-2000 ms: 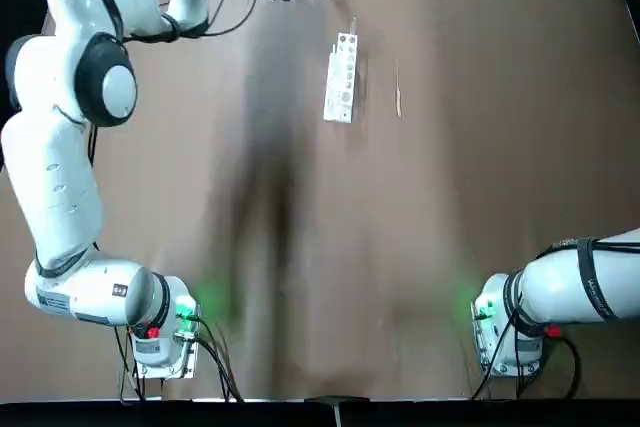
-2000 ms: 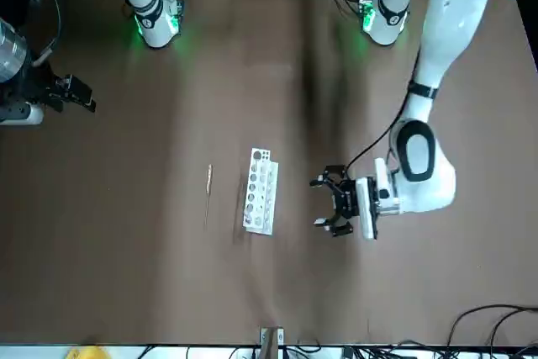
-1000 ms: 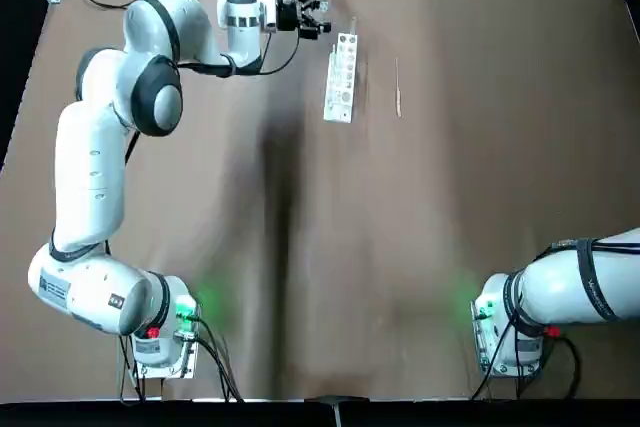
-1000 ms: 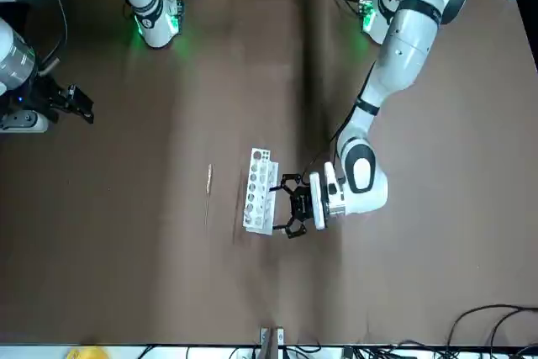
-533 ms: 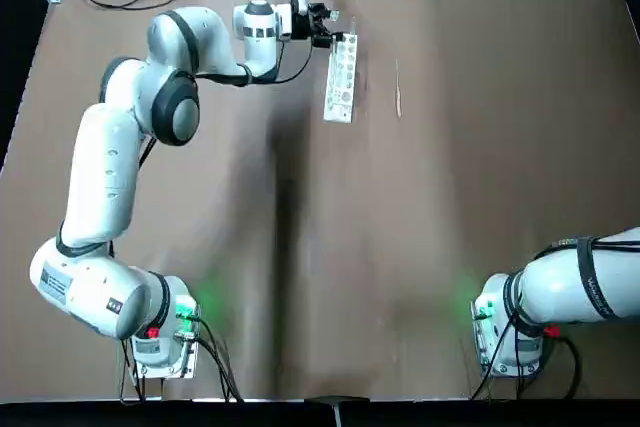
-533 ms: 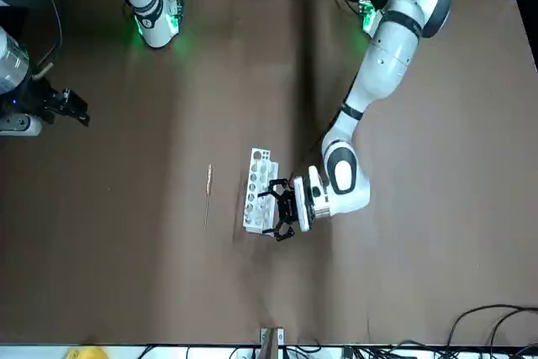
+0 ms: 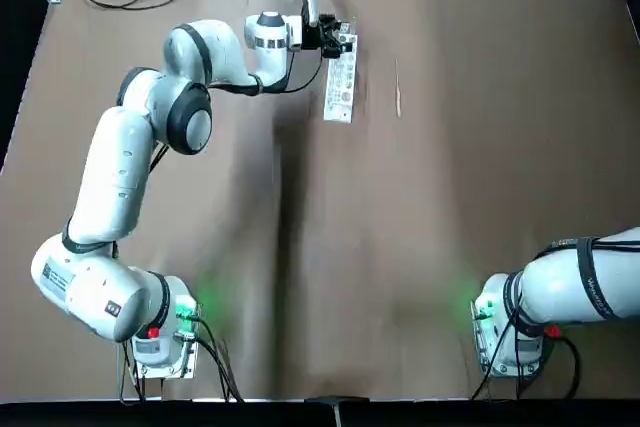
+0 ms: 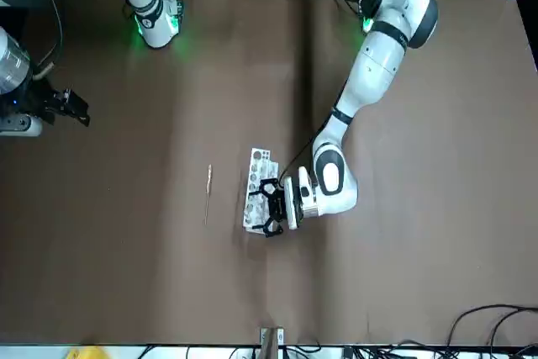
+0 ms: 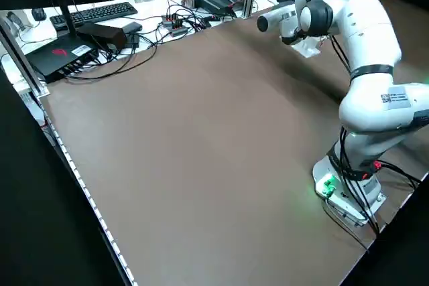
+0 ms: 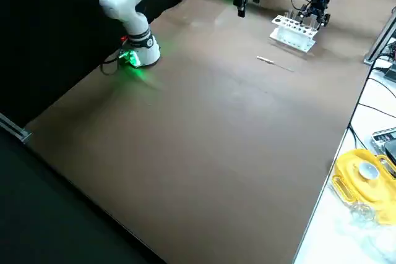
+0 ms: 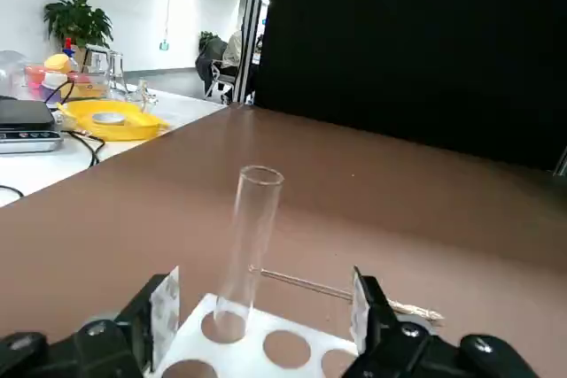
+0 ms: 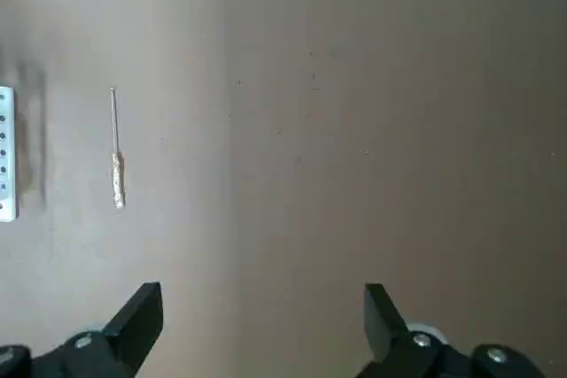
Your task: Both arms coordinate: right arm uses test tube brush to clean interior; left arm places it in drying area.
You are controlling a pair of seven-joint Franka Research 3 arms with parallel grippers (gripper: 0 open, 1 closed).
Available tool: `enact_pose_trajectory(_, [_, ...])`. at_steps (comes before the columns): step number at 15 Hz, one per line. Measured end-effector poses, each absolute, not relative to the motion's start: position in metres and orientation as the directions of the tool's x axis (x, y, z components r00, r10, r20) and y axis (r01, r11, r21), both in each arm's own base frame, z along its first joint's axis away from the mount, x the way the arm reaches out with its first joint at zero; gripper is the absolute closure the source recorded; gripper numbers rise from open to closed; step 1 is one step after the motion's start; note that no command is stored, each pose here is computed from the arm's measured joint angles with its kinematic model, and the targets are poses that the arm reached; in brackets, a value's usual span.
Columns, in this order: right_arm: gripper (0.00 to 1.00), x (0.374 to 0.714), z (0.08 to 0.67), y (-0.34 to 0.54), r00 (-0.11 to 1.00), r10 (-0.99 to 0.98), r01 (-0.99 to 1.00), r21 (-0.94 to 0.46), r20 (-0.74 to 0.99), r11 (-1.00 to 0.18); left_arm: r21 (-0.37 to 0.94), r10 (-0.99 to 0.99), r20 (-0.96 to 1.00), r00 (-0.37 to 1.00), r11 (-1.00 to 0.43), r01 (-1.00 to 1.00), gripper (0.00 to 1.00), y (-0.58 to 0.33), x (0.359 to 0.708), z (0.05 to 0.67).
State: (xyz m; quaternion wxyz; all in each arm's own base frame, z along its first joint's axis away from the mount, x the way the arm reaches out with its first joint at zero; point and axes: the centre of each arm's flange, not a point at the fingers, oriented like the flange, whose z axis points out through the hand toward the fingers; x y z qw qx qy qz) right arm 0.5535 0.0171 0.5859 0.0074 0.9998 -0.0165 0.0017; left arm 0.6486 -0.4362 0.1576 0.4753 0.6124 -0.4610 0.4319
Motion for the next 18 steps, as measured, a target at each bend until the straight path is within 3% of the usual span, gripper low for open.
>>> enact_pose_trajectory(3, [0.00,0.554,0.587,0.017,0.999,-0.033,-0.033,0.014,0.008,-0.999,0.145,-0.150,0.976,0.161,-0.114,-0.983,0.14,-0.442,0.649,0.160])
enact_pose_trajectory(4, [0.00,0.554,0.587,0.017,0.999,-0.033,-0.033,0.014,0.009,-0.999,0.126,-0.144,0.979,0.142,-0.114,-0.986,0.22,-0.444,0.649,0.161])
enact_pose_trajectory(9, [0.00,0.554,0.587,0.015,0.999,-0.037,-0.037,0.014,0.005,-0.999,0.093,-0.128,0.986,0.108,-0.119,-0.989,0.27,-0.447,0.648,0.161])
enact_pose_trajectory(12, [0.00,0.553,0.586,0.015,0.999,-0.037,-0.037,0.015,-0.003,-0.999,0.093,-0.134,0.985,0.109,-0.117,-0.989,0.41,-0.447,0.646,0.152])
enact_pose_trajectory(18, [0.00,0.553,0.587,0.014,0.999,-0.040,-0.040,0.014,0.000,-0.999,0.091,-0.134,0.985,0.106,-0.117,-0.989,0.48,-0.448,0.646,0.145])
